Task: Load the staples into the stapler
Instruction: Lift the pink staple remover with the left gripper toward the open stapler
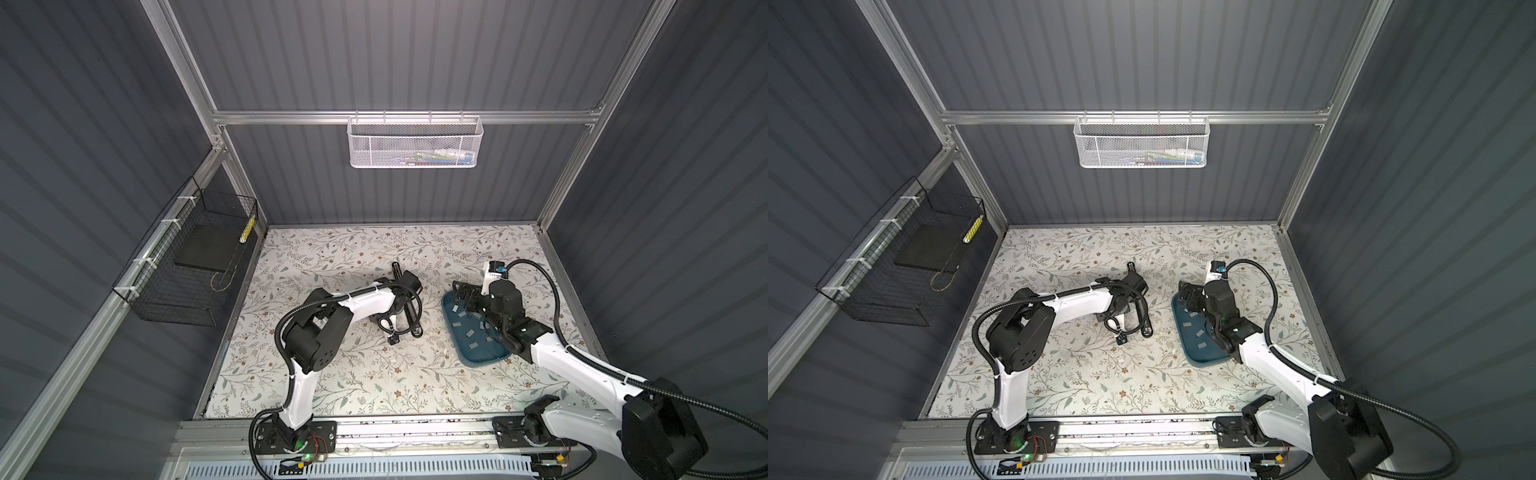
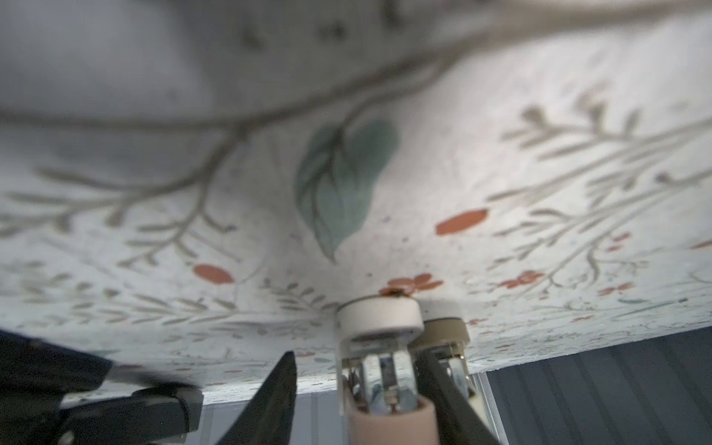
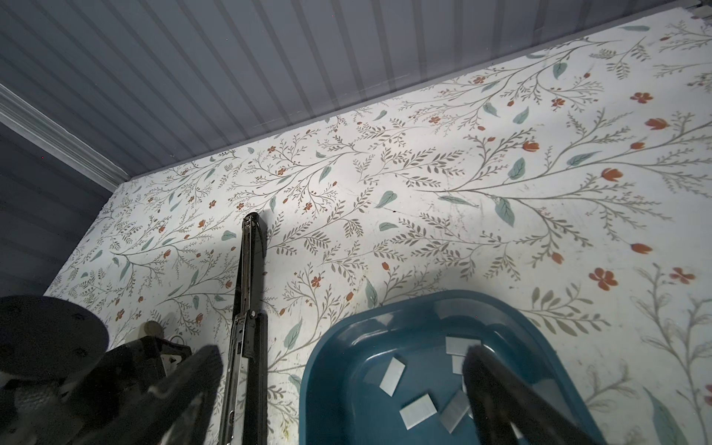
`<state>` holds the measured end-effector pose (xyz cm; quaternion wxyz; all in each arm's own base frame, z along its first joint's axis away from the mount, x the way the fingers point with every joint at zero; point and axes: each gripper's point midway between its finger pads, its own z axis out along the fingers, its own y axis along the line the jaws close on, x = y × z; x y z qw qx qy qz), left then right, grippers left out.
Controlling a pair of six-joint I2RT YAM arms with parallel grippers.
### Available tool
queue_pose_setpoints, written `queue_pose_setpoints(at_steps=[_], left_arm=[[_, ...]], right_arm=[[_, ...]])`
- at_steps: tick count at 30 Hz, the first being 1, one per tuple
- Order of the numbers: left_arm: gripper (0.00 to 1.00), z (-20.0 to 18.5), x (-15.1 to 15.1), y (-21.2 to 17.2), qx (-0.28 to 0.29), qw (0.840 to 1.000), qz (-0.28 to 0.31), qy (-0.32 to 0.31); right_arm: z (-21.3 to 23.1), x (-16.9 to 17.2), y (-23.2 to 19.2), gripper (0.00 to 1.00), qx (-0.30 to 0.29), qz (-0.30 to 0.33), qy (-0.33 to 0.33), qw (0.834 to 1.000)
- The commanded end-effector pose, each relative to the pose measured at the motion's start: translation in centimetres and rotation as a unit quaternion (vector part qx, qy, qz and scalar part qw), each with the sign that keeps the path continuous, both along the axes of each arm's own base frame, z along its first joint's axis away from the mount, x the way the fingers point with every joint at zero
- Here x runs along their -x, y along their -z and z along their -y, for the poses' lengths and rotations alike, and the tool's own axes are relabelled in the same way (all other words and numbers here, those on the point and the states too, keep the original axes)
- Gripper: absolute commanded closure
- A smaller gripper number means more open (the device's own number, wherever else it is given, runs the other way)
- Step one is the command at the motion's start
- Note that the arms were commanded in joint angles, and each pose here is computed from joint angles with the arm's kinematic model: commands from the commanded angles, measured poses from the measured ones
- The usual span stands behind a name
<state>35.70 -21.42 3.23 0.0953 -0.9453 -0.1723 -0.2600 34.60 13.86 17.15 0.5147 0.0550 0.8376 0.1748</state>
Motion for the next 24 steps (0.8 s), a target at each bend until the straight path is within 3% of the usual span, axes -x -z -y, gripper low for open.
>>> queue_pose_setpoints(at_steps=[1, 12, 17, 24], left_arm=[[0.47, -0.6, -0.2, -0.2, -0.068, 0.992, -0.036, 0.096], [0.52, -0.8, 0.2, 0.4, -0.064, 0.992, -0.047, 0.094], [0.65, -0.2, 0.0, 0.3, -0.048, 0.994, -0.044, 0.085], [0.91, 2.5, 0.6, -2.8, 0.078, 0.996, -0.035, 0.026]], right_arm=[[-0.1, -0.3, -0.7, 0.01, -0.013, 0.005, 0.002, 1.0], [-0.2, -0.4, -0.4, 0.01, -0.016, -0.001, 0.001, 1.0], [-0.1, -0.4, -0.5, 0.01, -0.016, 0.0, 0.001, 1.0], [0.5, -0.4, -1.1, 0.01, -0.013, 0.003, 0.014, 1.0]])
